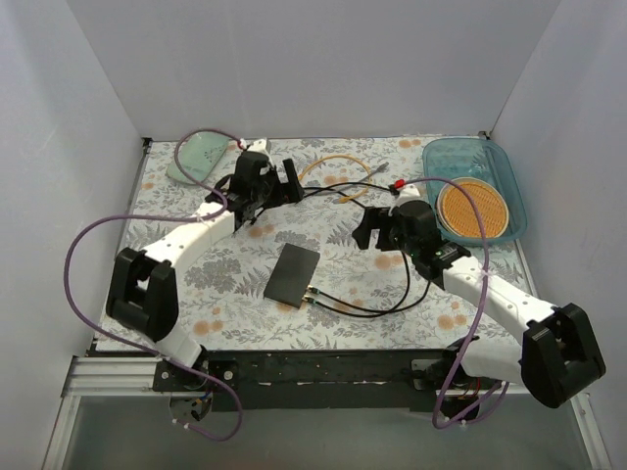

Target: Insert the plug into the switch port

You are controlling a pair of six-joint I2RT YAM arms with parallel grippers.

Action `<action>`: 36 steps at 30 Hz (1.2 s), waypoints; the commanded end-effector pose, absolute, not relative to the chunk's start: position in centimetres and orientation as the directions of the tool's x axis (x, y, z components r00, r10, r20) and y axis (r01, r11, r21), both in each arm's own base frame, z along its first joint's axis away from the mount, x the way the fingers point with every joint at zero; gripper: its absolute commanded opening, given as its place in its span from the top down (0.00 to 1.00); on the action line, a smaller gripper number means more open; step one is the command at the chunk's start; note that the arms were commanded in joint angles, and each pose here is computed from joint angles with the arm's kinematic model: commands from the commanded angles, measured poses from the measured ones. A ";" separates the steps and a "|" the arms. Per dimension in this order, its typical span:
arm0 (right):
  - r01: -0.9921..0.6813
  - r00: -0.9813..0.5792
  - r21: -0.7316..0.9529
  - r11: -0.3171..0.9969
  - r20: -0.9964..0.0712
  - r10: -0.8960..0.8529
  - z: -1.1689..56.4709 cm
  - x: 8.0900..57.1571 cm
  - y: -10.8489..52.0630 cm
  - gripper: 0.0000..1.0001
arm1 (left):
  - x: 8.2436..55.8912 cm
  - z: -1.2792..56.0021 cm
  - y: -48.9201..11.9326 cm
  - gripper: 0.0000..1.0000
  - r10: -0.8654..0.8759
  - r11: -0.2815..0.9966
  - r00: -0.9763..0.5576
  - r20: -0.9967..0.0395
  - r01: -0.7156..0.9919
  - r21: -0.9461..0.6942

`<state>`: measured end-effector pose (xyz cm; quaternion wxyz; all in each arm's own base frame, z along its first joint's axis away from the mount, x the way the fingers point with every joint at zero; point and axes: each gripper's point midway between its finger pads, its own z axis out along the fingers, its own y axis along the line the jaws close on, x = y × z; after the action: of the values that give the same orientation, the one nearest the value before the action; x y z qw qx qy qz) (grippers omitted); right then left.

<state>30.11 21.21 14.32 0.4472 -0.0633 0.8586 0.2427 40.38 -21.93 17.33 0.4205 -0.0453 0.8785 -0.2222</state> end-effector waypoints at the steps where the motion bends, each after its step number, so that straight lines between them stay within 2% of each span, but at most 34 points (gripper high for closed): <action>1: -0.243 -0.592 0.274 0.931 -0.802 0.082 14.4 31.0 16.6 0.02 | 43.9 14.9 -21.4 0.02 -0.149 0.949 -0.671 -0.727 0.108 -0.295; 3: -0.221 -0.589 0.280 0.934 -0.801 0.101 14.4 31.3 15.3 0.02 | 46.0 15.4 -21.8 0.03 -0.132 0.954 -0.660 -0.740 0.117 -0.275; 4: -0.223 -0.601 0.288 0.931 -0.793 0.102 13.9 31.0 15.1 0.02 | 46.4 12.9 -21.9 0.07 -0.107 0.963 -0.699 -0.708 0.106 -0.250; 5: -0.219 -0.605 0.294 0.930 -0.789 0.107 13.7 31.0 14.9 0.02 | 47.0 12.6 -21.9 0.13 -0.095 0.966 -0.698 -0.710 0.107 -0.234; 6: -0.217 -0.604 0.303 0.928 -0.788 0.115 13.8 30.9 14.6 0.02 | 47.7 12.6 -21.8 0.15 -0.084 0.969 -0.693 -0.716 0.109 -0.220; 14: -0.215 -0.639 0.318 0.924 -0.761 0.113 12.0 30.1 14.1 0.03 | 49.7 11.0 -20.9 0.16 -0.015 0.982 -0.677 -0.736 0.128 -0.139; 21: -0.212 -0.645 0.314 0.925 -0.756 0.109 11.6 30.0 13.8 0.03 | 51.1 12.1 -22.6 0.16 -0.036 0.965 -0.641 -0.767 0.176 -0.192; 24: -0.209 -0.653 0.313 0.926 -0.750 0.106 11.3 29.9 13.7 0.03 | 52.7 12.4 -23.5 0.15 -0.023 0.960 -0.628 -0.778 0.203 -0.192; 26: -0.208 -0.656 0.313 0.927 -0.747 0.104 11.2 29.9 13.7 0.03 | 54.6 14.5 -24.2 0.15 -0.024 0.958 -0.593 -0.805 0.217 -0.188; 27: -0.209 -0.660 0.314 0.926 -0.744 0.103 11.1 29.8 13.7 0.03 | 55.0 12.3 -24.4 0.15 -0.006 0.962 -0.626 -0.779 0.209 -0.175; 29: -0.212 -0.661 0.313 0.926 -0.744 0.100 11.0 29.7 13.7 0.03 | 57.1 13.8 -24.8 0.16 -0.004 0.965 -0.591 -0.807 0.211 -0.159; 30: -0.213 -0.663 0.313 0.926 -0.742 0.098 11.0 29.7 13.7 0.03 | 57.5 12.1 -24.8 0.17 0.012 0.968 -0.617 -0.787 0.205 -0.145; 32: -0.210 -0.665 0.312 0.927 -0.740 0.098 11.0 29.6 13.5 0.04 | 59.1 12.8 -25.0 0.21 0.012 0.971 -0.594 -0.804 0.200 -0.133; 34: -0.209 -0.665 0.309 0.928 -0.740 0.097 10.9 29.6 13.4 0.03 | 59.4 10.6 -25.0 0.25 0.029 0.973 -0.623 -0.781 0.196 -0.121; 35: -0.205 -0.665 0.309 0.928 -0.740 0.100 10.9 29.6 13.3 0.03 | 59.6 10.3 -25.0 0.36 0.036 0.972 -0.621 -0.783 0.203 -0.116; 36: -0.207 -0.665 0.309 0.928 -0.740 0.098 10.9 29.6 13.3 0.03 | 59.7 9.9 -25.0 0.42 0.037 0.972 -0.622 -0.782 0.203 -0.115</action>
<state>29.69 13.53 10.77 0.4038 -0.0223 0.8954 0.1864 59.67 -26.13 10.62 0.4440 0.0562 0.8861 -0.1208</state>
